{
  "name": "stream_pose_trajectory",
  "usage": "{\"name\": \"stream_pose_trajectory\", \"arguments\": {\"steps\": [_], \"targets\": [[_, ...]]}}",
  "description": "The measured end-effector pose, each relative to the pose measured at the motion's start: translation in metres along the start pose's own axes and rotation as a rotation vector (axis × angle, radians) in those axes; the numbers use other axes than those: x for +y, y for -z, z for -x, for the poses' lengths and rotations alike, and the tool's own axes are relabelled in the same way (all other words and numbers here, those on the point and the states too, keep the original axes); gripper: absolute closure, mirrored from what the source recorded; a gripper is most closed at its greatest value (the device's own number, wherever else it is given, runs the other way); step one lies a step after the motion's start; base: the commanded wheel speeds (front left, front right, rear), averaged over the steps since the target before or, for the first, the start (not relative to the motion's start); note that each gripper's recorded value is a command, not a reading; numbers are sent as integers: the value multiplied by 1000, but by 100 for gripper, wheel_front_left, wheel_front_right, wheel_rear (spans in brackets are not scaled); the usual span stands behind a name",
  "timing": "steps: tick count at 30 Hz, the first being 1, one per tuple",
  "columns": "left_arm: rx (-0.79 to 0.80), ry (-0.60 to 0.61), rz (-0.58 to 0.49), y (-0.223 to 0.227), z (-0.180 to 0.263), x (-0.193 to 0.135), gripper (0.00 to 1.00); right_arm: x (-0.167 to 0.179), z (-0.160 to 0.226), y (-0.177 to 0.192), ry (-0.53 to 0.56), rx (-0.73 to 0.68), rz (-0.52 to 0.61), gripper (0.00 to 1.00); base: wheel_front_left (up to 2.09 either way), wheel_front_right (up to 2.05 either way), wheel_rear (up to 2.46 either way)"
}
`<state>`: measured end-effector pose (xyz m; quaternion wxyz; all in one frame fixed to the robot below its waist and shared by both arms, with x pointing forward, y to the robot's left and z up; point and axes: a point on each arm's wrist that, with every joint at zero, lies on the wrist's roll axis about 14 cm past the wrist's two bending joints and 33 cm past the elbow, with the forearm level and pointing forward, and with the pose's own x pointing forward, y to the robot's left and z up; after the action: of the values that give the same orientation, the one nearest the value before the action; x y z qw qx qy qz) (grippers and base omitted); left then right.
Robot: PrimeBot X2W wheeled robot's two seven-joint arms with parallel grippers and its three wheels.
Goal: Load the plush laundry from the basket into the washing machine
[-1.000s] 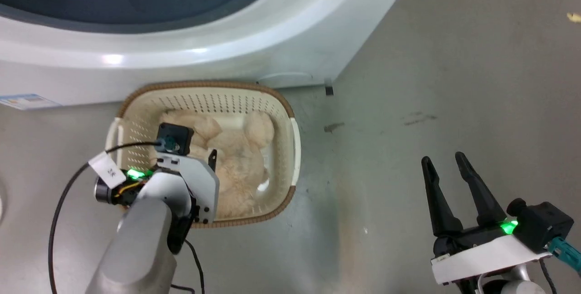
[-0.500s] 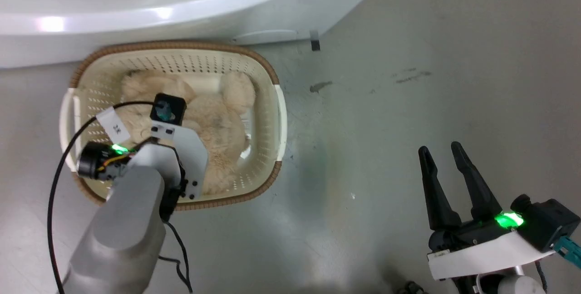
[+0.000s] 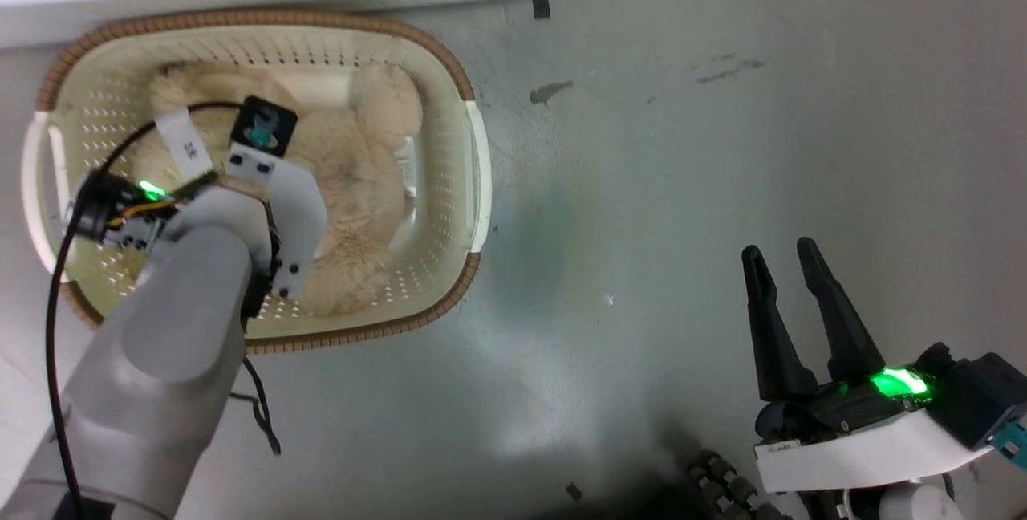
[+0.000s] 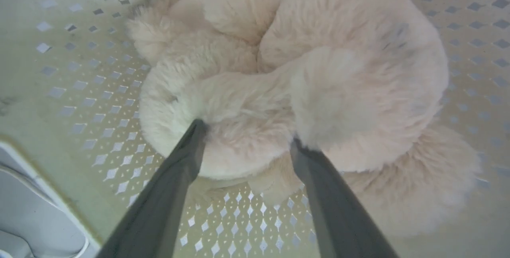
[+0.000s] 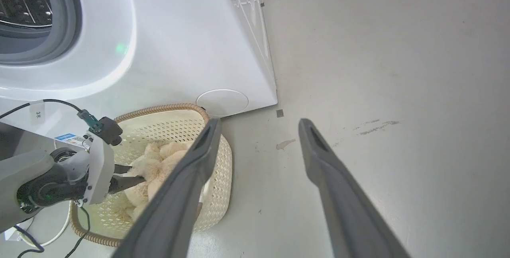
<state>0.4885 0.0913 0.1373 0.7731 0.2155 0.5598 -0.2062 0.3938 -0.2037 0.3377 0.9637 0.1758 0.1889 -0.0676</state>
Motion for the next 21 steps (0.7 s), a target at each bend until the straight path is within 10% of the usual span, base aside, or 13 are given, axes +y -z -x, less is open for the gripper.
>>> {"name": "stream_pose_trajectory", "arguments": {"steps": [8,9,10,21], "targets": [[88,-11,-40,13,-29,6,0,-6,-6,19,24,41,-30,0,0,0,0],[93,-6,-39,14,-32,5,14,-7,-7,22,27,46,-35,0,0,0,0],[94,0,-36,14,-35,4,100,-8,-7,24,30,52,-39,0,0,0,0],[160,47,-79,19,-58,-9,100,-7,-26,32,22,40,-84,0,0,0,0]]}}
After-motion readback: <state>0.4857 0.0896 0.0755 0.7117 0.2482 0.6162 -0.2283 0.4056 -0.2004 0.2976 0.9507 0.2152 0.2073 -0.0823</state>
